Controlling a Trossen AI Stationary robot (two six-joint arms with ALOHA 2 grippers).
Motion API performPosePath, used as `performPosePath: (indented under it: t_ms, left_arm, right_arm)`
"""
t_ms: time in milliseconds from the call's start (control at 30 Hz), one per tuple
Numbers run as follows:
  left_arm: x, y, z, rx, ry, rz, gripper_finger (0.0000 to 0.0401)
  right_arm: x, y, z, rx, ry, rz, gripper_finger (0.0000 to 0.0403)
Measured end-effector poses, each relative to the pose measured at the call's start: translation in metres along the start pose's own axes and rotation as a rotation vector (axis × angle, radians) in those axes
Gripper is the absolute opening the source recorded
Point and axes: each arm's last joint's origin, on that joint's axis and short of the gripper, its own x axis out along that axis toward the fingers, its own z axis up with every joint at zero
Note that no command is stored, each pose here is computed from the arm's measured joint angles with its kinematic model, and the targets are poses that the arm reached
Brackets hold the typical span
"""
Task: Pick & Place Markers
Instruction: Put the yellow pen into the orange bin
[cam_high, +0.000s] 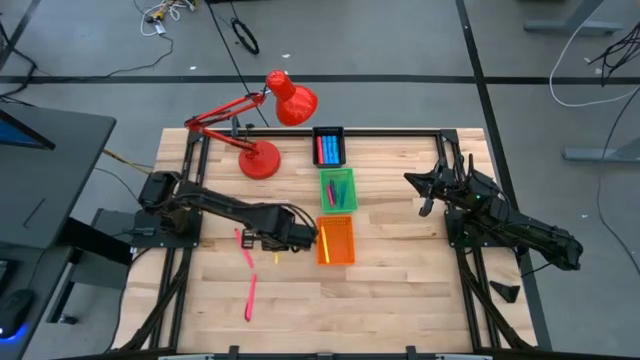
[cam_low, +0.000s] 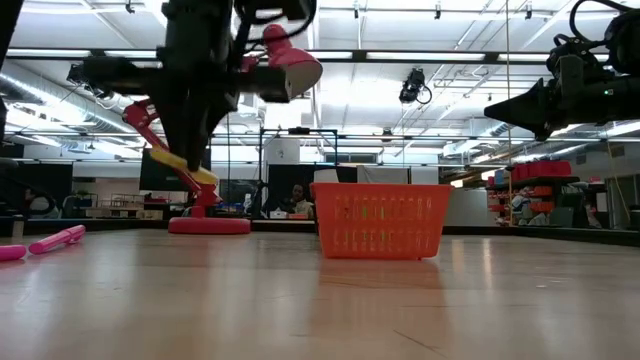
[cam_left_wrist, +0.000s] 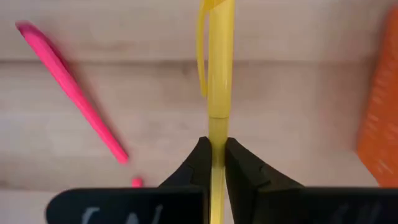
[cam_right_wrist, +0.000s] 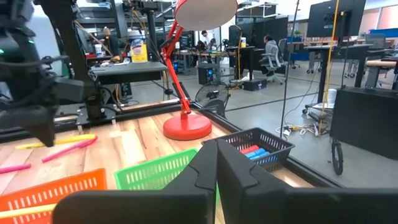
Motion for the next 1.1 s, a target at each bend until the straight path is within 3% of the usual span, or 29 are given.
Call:
performPosePath:
  t_ms: [300,500,600,1100]
  left_arm:
    - [-0.02,0.001,-0.04,-0.043,0.021,-0.059,0.0024]
    - [-0.03,-0.007,-0.052,-0.052,0.07,-0.061,0.0024]
    - [-0.035,-0.019,-0.051,-0.062,0.058,-0.027,0.0024]
    - [-0.031,-0.102,-0.012,-0.09,0.106,-0.114,0.0024]
  right_arm:
    - [0.0,0.0,0.0,0.0,0.0,0.0,0.001]
    - [0.0,0.0,0.0,0.0,0.0,0.0,0.001]
    - [0.0,0.0,0.0,0.0,0.0,0.0,0.001]
    - [0.0,0.0,0.0,0.0,0.0,0.0,0.001]
